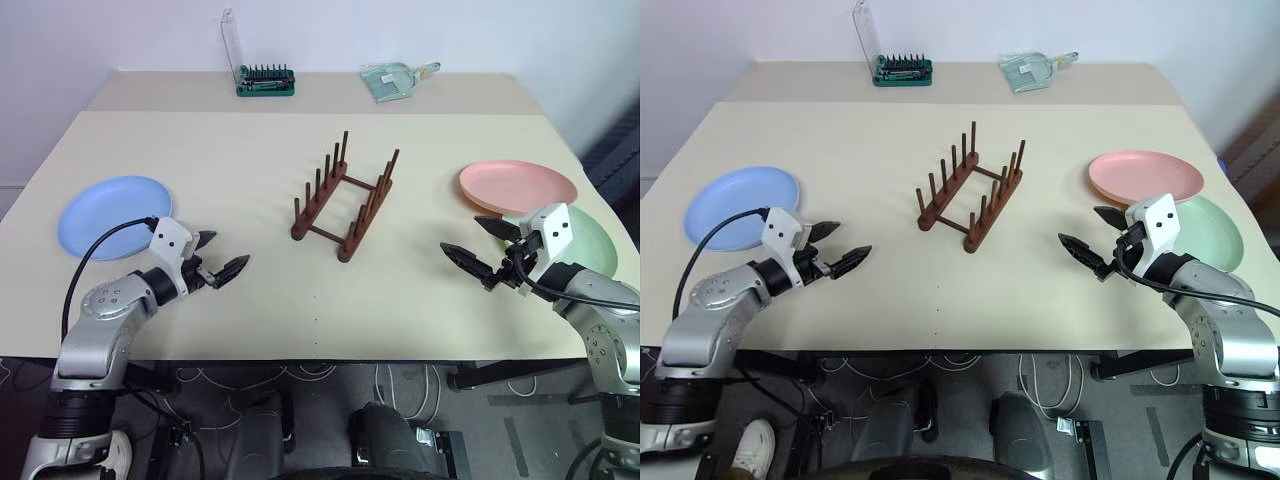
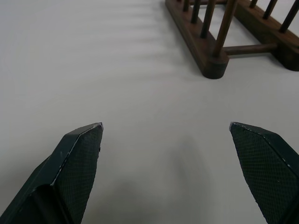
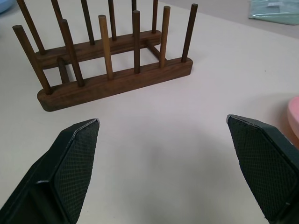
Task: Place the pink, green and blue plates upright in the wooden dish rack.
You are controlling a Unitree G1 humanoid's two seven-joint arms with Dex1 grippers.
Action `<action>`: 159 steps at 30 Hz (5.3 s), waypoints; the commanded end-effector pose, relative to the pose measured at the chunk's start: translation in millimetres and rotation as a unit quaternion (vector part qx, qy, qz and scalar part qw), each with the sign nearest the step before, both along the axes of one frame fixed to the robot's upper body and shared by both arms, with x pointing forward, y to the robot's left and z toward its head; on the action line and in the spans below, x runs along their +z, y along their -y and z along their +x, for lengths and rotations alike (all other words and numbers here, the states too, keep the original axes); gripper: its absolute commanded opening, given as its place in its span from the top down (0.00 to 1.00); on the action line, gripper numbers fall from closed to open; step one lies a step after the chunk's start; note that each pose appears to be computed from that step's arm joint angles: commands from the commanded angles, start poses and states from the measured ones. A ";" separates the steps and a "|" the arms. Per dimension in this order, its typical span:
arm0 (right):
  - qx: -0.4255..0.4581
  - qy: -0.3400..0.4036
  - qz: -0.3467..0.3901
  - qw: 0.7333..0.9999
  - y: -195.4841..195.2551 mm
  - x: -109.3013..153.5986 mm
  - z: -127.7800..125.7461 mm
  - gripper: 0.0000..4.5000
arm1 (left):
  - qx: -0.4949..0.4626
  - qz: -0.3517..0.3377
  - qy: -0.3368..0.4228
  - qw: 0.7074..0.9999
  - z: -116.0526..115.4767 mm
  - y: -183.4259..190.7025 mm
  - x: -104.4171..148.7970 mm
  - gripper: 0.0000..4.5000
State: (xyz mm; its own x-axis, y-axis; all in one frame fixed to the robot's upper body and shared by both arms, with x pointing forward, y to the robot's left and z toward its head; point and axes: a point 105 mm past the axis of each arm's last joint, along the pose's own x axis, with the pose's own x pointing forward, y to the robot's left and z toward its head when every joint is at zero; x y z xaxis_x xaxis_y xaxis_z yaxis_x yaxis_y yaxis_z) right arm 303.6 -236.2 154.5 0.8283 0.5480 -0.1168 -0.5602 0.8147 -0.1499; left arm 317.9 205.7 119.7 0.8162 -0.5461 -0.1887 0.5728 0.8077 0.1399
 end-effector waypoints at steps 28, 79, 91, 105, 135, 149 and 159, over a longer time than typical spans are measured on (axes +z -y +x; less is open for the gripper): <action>0.024 0.020 0.025 0.999 -46.3 -6.3 -19.3 0.01 | -0.215 -0.002 -0.054 0.975 -22.2 117.2 -25.8 0.00; 0.008 0.026 0.034 0.999 -50.0 -15.4 -19.3 0.00 | -0.043 -0.013 -0.040 0.998 60.7 170.3 -42.4 0.84; 0.017 0.022 0.031 0.999 -51.6 -14.7 -19.7 0.00 | -0.109 -0.003 -0.001 0.994 53.2 151.5 -29.9 0.84; 0.026 -0.054 -0.015 0.998 -33.9 -43.9 -50.5 0.00 | -0.373 0.057 0.002 0.926 14.8 124.4 -14.4 0.84; 0.011 -0.056 -0.029 0.998 -32.5 -48.0 -47.2 0.20 | -0.318 0.022 -0.043 0.947 20.7 79.8 -26.9 0.31; -0.023 -0.074 -0.100 0.992 -32.5 -74.2 -17.3 0.99 | -0.305 0.061 -0.033 0.950 -10.7 134.5 -40.1 0.99; -0.042 -0.035 -0.125 0.991 -40.2 -71.7 11.8 0.99 | -0.195 0.053 0.007 0.979 25.1 132.9 -38.6 0.99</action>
State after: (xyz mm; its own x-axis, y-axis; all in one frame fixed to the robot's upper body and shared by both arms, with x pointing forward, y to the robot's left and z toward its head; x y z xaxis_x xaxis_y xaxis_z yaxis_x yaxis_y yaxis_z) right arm 311.4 -195.1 79.4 0.8423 0.4357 -0.3174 -0.5243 0.7991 -0.2943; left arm 336.0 64.0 80.1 0.5065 -0.8227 -0.2583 0.8611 0.4669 0.2012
